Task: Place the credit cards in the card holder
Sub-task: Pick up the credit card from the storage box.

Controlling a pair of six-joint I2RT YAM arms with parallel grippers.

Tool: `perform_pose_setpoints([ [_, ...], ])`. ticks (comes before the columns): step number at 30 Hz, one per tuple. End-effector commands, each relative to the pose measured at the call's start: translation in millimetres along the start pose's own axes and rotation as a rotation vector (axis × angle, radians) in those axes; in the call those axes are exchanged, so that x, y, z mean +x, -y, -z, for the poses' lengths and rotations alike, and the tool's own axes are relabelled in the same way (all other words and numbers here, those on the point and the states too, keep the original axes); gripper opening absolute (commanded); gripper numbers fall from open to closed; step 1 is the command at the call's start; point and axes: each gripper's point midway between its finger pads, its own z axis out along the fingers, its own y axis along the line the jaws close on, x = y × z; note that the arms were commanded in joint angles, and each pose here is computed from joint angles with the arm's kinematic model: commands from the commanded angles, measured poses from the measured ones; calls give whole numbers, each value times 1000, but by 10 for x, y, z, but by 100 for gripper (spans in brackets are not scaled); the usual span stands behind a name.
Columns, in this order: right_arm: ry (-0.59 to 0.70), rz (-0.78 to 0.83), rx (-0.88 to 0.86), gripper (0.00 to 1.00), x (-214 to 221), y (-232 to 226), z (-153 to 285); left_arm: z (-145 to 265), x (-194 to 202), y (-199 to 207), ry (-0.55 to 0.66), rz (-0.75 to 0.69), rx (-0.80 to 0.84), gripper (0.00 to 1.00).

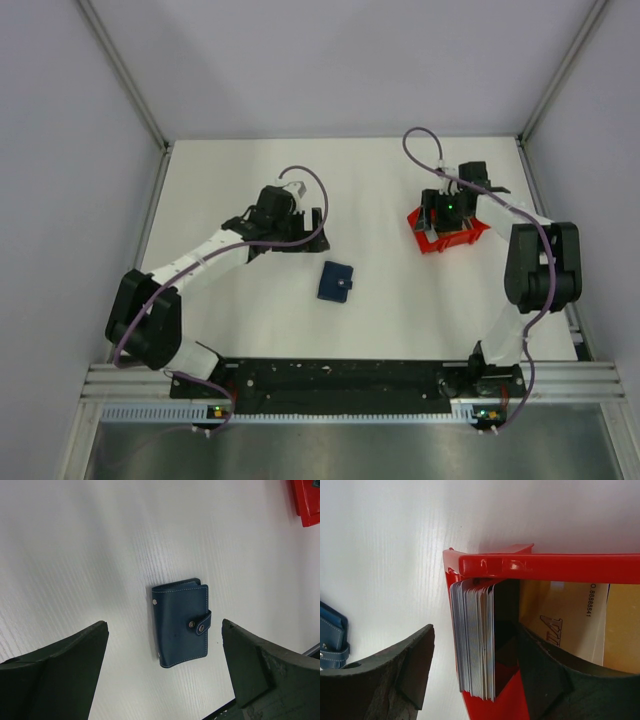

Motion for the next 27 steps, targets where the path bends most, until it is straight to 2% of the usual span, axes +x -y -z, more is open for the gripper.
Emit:
perform_pose_setpoints([
  [1,48,29,-55,65,-145,-185,48,19,-217,73,52,-20,17,98],
  [16,63,44,-121,56,-160,-357,187,18,-192,89,45,-16,29,98],
  [27,48,36,-127,32,-143,-352,162,-1,-180,88,40,-14,32,98],
])
